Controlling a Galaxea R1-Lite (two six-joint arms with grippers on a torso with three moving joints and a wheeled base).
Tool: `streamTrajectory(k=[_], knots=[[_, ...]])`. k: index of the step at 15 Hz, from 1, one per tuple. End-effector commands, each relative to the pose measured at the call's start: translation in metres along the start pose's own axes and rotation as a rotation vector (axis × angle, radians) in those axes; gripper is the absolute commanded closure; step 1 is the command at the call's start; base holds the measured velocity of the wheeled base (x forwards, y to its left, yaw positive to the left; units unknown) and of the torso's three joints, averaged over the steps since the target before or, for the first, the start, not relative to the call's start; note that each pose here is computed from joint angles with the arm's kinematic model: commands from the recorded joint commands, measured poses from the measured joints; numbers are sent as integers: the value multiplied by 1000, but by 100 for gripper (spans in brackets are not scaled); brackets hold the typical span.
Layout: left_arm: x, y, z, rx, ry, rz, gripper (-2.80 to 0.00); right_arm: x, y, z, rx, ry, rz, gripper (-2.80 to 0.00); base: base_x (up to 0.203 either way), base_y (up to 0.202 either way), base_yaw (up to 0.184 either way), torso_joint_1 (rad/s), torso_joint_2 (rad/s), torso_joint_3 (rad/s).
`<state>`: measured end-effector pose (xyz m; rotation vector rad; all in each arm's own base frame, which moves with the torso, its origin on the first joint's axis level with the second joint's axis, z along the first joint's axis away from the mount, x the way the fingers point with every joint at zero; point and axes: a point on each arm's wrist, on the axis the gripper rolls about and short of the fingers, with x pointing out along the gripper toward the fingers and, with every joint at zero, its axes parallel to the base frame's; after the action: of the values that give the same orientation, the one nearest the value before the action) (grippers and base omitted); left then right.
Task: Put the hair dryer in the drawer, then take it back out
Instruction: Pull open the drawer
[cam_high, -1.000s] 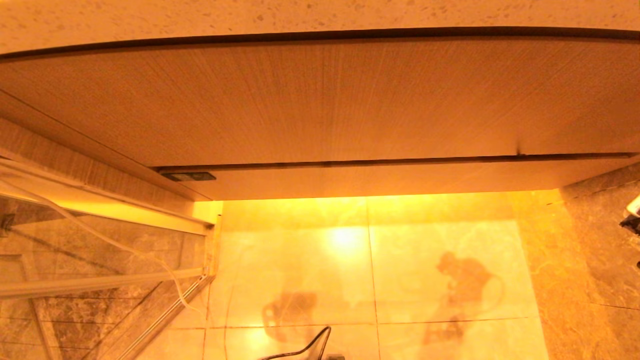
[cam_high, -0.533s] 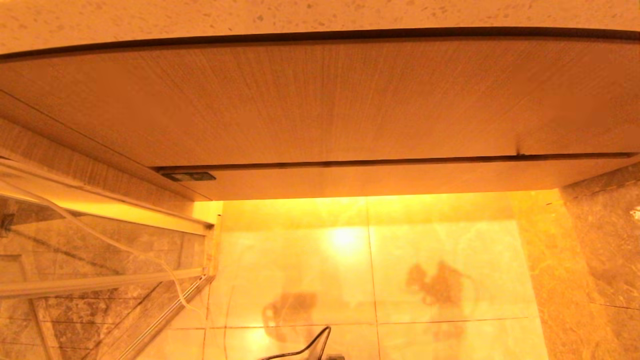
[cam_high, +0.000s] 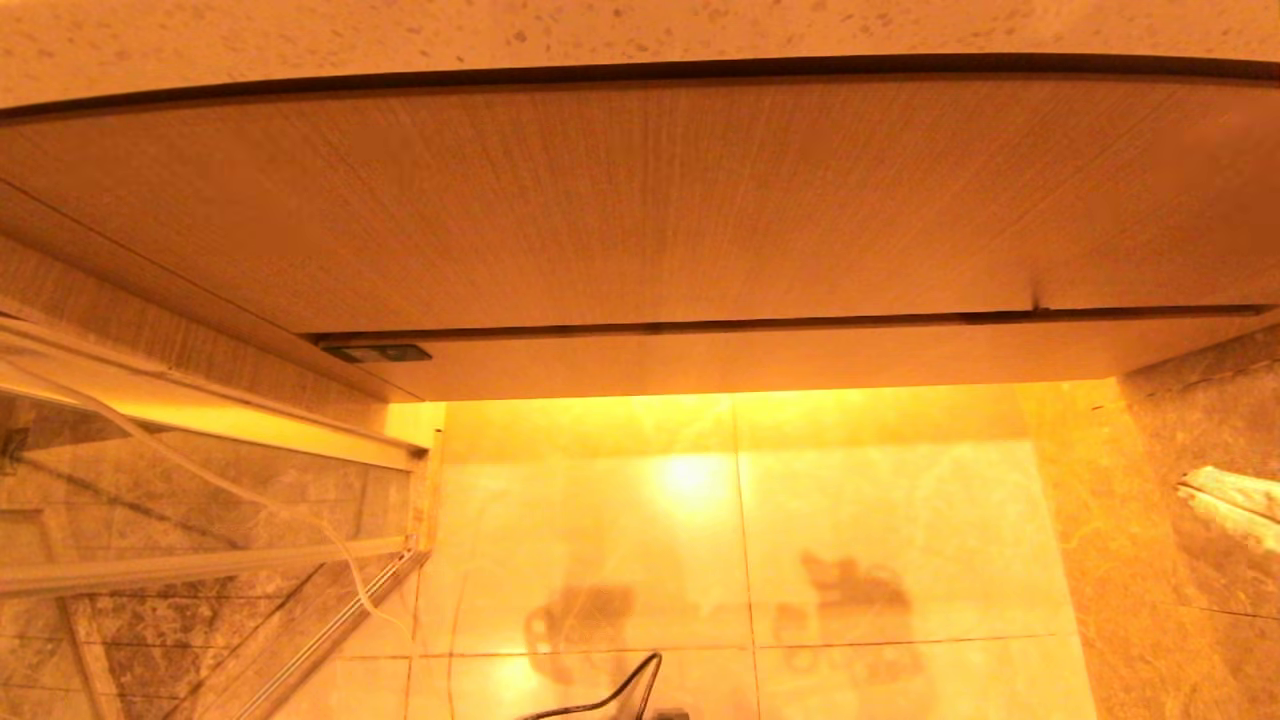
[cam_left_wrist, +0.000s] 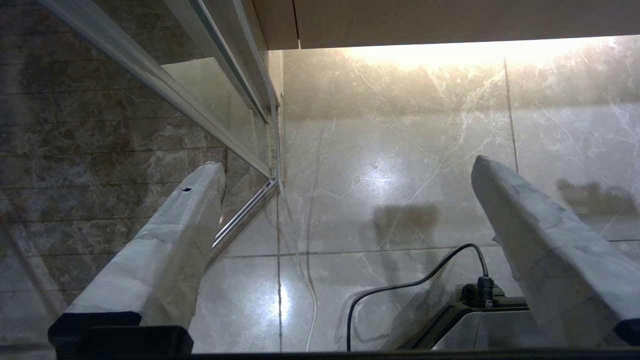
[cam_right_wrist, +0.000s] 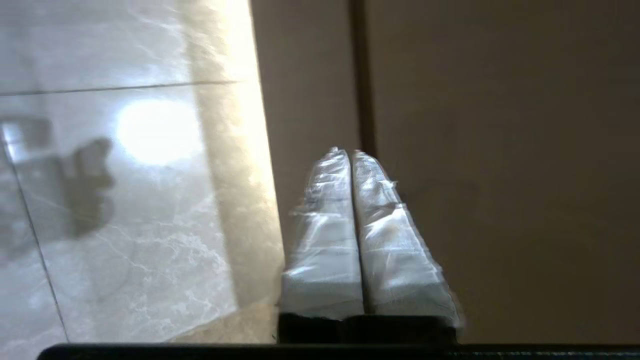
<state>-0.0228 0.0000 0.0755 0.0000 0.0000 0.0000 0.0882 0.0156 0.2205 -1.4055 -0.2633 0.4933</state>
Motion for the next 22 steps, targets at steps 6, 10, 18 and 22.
streamTrajectory(k=[6,10,18,22], knots=[[0,0,0,0,0,0,-280,79,2,-30,7,-78,133,-280,0,0,0,0,0,0],[0,0,0,0,0,0,-280,120,5,-50,-20,-33,87,-280,0,0,0,0,0,0],[0,0,0,0,0,0,-280,187,12,-82,-23,67,53,-280,0,0,0,0,0,0],[0,0,0,0,0,0,-280,208,11,-92,-31,75,25,-280,0,0,0,0,0,0]])
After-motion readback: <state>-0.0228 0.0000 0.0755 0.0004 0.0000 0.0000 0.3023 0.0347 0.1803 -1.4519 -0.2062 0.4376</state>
